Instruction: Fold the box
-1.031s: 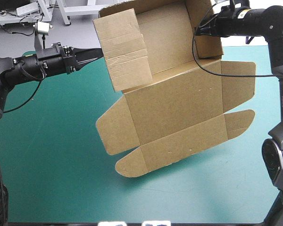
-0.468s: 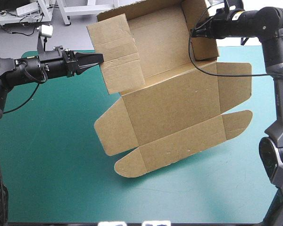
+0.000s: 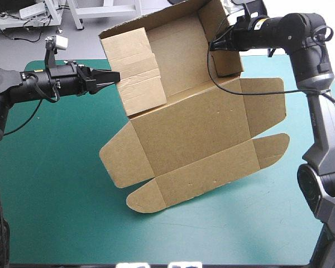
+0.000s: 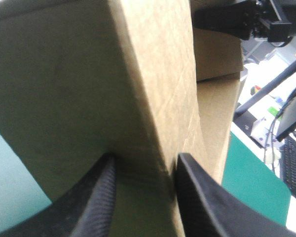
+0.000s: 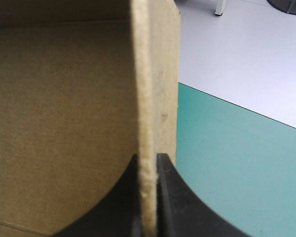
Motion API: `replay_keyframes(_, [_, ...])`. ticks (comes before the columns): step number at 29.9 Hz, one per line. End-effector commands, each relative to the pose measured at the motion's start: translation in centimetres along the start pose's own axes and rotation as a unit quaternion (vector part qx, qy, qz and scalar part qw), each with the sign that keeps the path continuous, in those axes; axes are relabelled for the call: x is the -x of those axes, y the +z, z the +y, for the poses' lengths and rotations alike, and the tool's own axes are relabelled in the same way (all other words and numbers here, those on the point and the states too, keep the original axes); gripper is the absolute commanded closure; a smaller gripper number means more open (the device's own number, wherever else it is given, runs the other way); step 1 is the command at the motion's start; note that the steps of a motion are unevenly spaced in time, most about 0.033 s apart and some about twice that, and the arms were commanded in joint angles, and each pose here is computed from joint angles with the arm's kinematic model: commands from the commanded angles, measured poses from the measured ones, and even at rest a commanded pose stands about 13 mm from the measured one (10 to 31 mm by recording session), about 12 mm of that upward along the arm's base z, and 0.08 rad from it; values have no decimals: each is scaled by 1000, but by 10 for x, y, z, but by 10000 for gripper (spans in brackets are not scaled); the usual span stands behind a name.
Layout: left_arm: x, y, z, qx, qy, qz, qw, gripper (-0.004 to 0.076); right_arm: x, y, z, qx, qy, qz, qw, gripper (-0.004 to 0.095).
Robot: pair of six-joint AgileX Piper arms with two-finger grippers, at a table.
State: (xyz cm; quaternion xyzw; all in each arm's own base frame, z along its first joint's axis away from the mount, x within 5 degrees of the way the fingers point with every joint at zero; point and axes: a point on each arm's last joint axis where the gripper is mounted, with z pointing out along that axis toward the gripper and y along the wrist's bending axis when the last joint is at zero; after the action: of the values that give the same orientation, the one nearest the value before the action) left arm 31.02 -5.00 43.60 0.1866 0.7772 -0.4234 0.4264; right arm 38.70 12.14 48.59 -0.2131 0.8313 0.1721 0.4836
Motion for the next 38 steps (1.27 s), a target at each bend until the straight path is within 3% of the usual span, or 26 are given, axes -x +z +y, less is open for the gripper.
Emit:
replay_keyframes(1, [14,-11,-18,14,25,-52,998,436,21,-33,26,19,0,-70,997,917])
replay_keyframes(10, [16,-12,-3,101,8,-58,993,450,21,-31,40,44,15,-67,997,917])
replay_keyframes(16, [22,-15,2,127,-16,-95,987,550,22,-27,63,65,12,-68,995,916])
replay_keyframes(21, [23,-10,3,154,-3,-105,982,731,20,-25,82,89,19,-58,994,916])
replay_keyframes(25, [25,-1,-4,156,10,-118,981,729,18,-23,95,102,23,-48,993,915])
replay_keyframes(33, [13,18,-11,186,60,-50,979,729,-9,9,88,52,32,79,995,916])
replay_keyframes(38, [8,20,-2,217,61,39,973,729,-22,40,87,63,49,114,990,916])
